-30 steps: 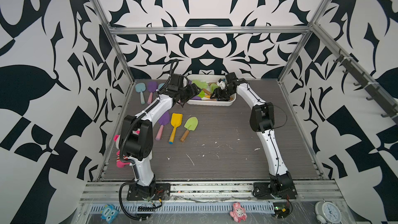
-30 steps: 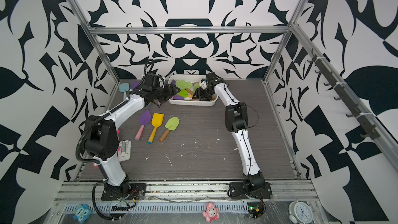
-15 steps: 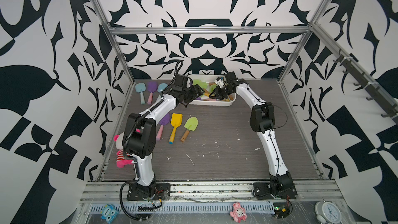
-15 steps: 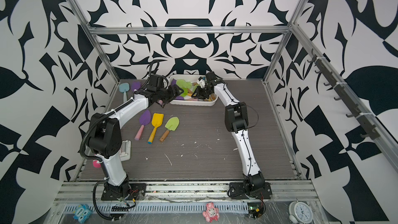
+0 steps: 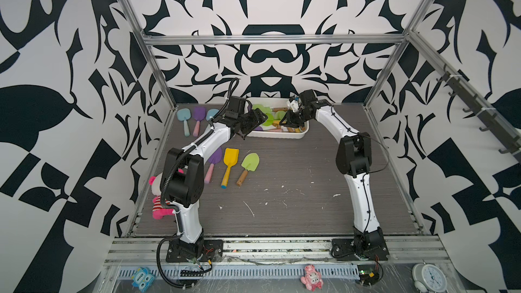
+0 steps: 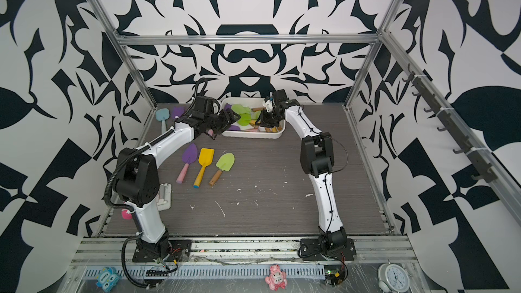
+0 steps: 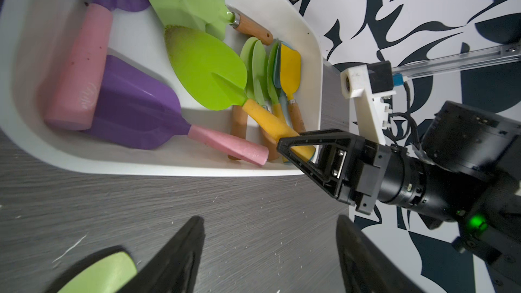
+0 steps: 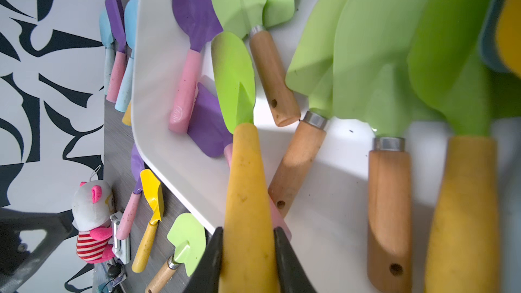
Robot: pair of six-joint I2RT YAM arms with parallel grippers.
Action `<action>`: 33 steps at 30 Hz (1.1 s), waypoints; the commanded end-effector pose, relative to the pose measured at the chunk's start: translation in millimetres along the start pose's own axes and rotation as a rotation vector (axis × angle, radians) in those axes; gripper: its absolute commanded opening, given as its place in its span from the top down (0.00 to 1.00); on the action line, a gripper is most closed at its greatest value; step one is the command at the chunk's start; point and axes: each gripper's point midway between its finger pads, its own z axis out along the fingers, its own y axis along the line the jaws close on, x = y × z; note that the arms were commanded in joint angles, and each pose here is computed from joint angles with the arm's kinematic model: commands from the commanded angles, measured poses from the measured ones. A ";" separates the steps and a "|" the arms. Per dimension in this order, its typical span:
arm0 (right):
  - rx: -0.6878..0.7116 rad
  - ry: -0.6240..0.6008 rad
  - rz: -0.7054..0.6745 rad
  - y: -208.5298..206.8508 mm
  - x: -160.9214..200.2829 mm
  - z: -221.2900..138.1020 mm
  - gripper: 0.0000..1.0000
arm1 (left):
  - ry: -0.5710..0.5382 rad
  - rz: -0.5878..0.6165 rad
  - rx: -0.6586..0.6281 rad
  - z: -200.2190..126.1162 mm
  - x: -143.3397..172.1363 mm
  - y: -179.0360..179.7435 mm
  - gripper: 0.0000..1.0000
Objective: Take the shovel out of the storage box
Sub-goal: Pick up the shovel from the storage box, then place the shovel at the center of the board.
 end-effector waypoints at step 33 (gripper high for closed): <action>-0.166 -0.424 0.171 97.5 1.3 -149.8 1.00 | -0.165 -0.210 0.211 52.8 -40.4 -63.9 0.26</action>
